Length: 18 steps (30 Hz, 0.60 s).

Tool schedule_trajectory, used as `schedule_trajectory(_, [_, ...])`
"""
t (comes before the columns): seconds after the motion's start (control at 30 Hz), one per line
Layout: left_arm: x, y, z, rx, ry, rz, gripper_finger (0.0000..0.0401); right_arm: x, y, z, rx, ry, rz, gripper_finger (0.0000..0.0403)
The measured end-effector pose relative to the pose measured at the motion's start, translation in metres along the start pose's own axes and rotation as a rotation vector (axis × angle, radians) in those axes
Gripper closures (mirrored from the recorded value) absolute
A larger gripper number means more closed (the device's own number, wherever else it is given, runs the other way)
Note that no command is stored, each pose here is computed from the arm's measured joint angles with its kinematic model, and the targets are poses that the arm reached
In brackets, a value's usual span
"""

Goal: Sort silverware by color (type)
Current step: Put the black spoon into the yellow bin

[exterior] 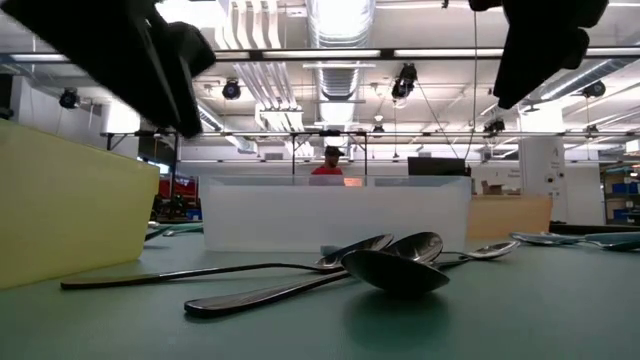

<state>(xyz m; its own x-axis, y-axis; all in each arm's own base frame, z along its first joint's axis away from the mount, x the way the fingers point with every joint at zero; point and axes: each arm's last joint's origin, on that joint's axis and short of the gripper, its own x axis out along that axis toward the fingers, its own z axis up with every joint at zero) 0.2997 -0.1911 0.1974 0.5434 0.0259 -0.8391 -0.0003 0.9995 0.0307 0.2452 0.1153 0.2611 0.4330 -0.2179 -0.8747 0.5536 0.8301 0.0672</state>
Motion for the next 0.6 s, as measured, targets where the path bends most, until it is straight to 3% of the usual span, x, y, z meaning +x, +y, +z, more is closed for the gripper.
schedule_trajectory(0.33, [0.026,-0.011,0.026,0.103,0.031,-0.008,0.0274,-0.001,0.001,-0.001,0.007,-0.002,0.0,0.0255])
schedule_trajectory(0.6, [0.059,-0.015,0.021,0.088,0.102,0.032,0.0274,-0.001,0.001,-0.001,0.041,-0.006,-0.002,0.0255])
